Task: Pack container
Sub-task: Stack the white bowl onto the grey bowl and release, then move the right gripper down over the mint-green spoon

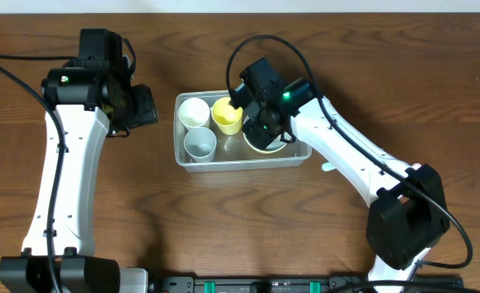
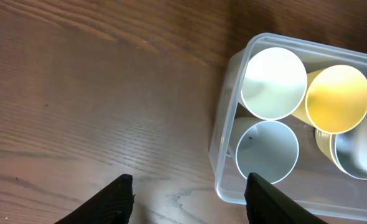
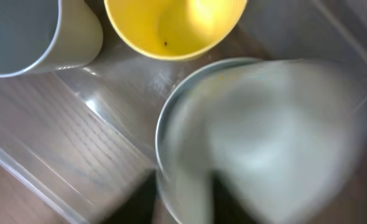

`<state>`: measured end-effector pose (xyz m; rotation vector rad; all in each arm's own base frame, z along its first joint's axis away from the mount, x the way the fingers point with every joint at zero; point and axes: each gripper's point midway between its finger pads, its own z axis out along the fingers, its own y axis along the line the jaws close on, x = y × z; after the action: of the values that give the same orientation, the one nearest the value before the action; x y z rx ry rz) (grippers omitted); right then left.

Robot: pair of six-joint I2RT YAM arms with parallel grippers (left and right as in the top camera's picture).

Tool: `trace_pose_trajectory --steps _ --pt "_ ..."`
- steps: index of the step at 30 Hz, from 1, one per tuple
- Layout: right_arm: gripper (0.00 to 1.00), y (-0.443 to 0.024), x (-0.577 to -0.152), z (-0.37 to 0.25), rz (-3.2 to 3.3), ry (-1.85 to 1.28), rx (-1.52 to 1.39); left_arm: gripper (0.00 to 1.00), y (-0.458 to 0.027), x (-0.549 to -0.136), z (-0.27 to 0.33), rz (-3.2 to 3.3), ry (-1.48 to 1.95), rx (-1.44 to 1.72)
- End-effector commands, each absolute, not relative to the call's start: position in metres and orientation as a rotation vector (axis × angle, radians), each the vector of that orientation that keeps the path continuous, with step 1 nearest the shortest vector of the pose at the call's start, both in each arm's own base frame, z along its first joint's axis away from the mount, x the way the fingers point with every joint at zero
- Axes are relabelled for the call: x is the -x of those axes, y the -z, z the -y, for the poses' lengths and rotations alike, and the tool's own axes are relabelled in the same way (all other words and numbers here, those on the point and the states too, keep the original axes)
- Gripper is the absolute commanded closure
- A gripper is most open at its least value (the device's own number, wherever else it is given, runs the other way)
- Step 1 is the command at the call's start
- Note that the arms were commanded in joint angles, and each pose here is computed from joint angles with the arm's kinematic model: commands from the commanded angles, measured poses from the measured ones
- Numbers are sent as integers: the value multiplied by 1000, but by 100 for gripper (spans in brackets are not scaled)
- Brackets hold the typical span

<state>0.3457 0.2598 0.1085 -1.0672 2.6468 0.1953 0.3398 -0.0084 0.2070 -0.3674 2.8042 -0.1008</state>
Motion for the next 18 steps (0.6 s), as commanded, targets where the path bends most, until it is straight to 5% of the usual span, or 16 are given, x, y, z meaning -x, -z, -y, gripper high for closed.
trace_pose_trajectory --steps 1,12,18 --pt "55 -117 -350 -257 -2617 -165 1064 41 -205 -338 10 -2816 108 370" --pt "54 -215 -396 -164 -2550 -28 283 41 -205 -337 10 -2818 108 370" --pt "42 -244 -384 -64 -2517 -103 -554 41 -205 -337 10 -2818 108 370"
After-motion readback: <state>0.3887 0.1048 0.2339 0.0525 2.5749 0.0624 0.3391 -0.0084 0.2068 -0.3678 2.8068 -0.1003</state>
